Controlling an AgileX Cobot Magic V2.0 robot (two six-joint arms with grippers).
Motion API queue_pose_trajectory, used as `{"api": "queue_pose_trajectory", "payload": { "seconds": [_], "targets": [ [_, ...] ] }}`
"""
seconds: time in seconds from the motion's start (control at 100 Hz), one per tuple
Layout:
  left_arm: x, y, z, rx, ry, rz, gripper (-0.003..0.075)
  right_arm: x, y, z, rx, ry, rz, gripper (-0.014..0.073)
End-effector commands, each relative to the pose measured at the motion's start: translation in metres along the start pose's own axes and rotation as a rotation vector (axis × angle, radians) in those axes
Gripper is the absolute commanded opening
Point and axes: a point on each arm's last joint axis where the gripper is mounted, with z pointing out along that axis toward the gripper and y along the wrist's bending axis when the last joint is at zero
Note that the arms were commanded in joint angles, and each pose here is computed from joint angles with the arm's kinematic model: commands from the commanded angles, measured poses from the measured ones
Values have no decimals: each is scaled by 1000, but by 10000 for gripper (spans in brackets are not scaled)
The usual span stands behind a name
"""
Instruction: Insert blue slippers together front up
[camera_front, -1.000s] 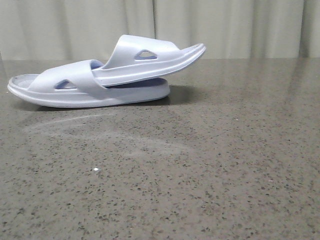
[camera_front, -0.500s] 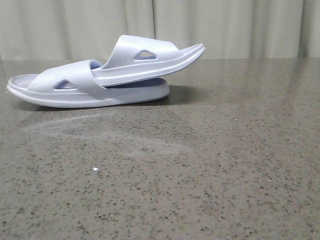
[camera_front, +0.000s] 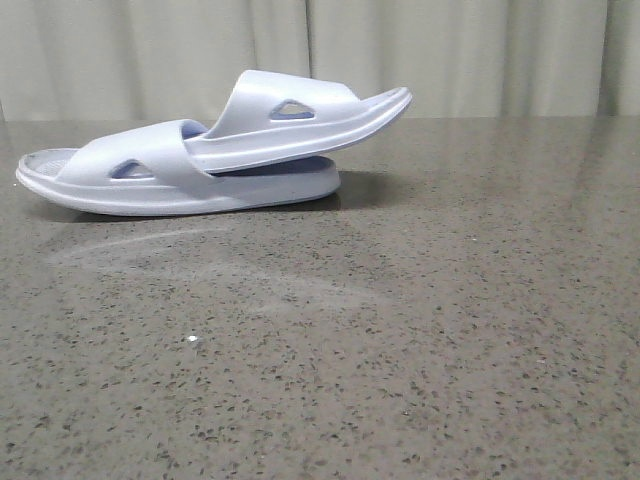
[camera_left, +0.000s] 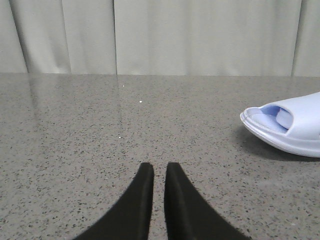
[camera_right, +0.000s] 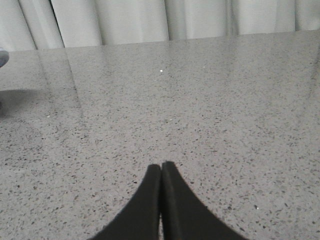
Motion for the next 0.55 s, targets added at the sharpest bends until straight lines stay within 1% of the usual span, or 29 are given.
{"api": "queue_pose_trajectory", "payload": {
  "seconds": [0.0, 0.54],
  "targets": [
    [-6, 1, -2, -9, -96, -20, 15, -2, 0, 0, 5, -89, -11, -89],
    [-6, 1, -2, -9, -96, -20, 15, -3, 0, 0, 5, -96, -11, -89]
  ]
}}
